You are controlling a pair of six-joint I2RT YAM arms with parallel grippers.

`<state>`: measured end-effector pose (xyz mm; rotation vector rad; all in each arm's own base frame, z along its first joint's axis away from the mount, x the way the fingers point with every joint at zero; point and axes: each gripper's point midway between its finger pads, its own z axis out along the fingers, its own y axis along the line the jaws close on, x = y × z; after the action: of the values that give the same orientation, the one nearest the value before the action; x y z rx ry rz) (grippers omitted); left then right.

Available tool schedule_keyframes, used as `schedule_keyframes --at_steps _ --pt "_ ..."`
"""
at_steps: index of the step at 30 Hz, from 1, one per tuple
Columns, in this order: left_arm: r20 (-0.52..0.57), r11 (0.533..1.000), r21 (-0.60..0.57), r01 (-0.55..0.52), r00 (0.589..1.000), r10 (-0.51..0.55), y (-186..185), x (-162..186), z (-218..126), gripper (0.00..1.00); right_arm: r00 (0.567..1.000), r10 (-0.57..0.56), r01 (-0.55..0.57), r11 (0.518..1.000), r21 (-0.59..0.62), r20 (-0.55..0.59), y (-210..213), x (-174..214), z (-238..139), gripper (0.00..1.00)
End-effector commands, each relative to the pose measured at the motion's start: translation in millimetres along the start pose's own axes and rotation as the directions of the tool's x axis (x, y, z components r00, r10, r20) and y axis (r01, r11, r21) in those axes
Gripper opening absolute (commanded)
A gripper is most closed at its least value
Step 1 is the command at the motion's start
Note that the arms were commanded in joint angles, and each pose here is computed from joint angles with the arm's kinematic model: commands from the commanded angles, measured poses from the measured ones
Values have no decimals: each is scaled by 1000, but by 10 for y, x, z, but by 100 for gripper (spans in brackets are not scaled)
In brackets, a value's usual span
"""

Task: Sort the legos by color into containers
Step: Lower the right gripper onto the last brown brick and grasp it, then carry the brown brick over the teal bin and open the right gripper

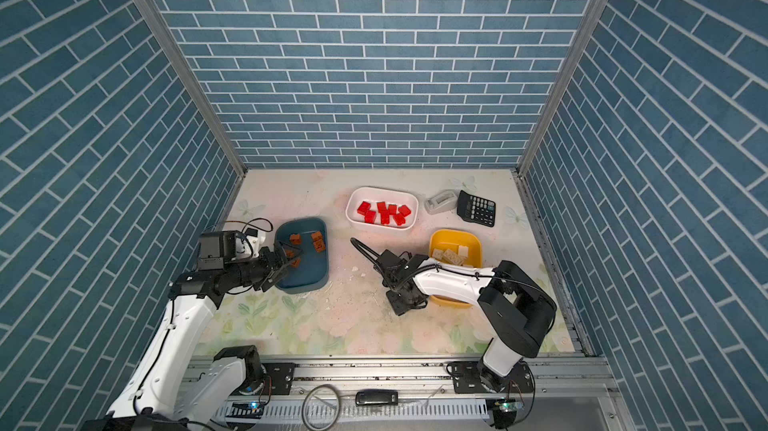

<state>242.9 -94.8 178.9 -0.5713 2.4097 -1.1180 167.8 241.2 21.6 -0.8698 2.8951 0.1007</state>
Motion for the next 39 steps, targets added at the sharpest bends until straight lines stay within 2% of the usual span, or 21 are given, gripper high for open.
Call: schedule_keyframes --at_steps 1,6,10,13,17,24,32,36,39 --pt "0 1000 9 -22 1000 22 -37 -5 -13 97 999 -27 27 999 46 -20 -48 20 40 41" --pt "0 1000 6 -25 1000 25 -34 2 -21 97 999 -29 30 998 47 -23 -30 8 1 26" --pt "5 999 -14 -31 1000 31 -14 -3 -37 97 997 -30 29 1000 9 65 89 -285 -299 21" --pt "17 998 -61 -35 999 36 45 -11 -72 97 987 31 -10 992 -129 160 380 -675 -508 20" --pt "33 996 -88 -35 999 38 64 -25 -112 97 963 106 -23 949 -315 250 832 -1239 -750 18" --pt "47 990 -133 -44 998 51 105 7 -206 97 934 154 14 886 -464 323 1329 -2003 -976 17" --pt "61 993 -113 -39 997 46 69 31 -236 97 917 203 23 831 -555 343 1690 -2574 -858 17" --pt "56 994 -103 -35 998 41 63 46 -228 97 916 205 40 808 -587 345 1912 -2740 -699 17" --pt "53 994 -100 -35 998 41 56 52 -229 97 917 215 40 790 -612 337 2028 -2817 -618 21"
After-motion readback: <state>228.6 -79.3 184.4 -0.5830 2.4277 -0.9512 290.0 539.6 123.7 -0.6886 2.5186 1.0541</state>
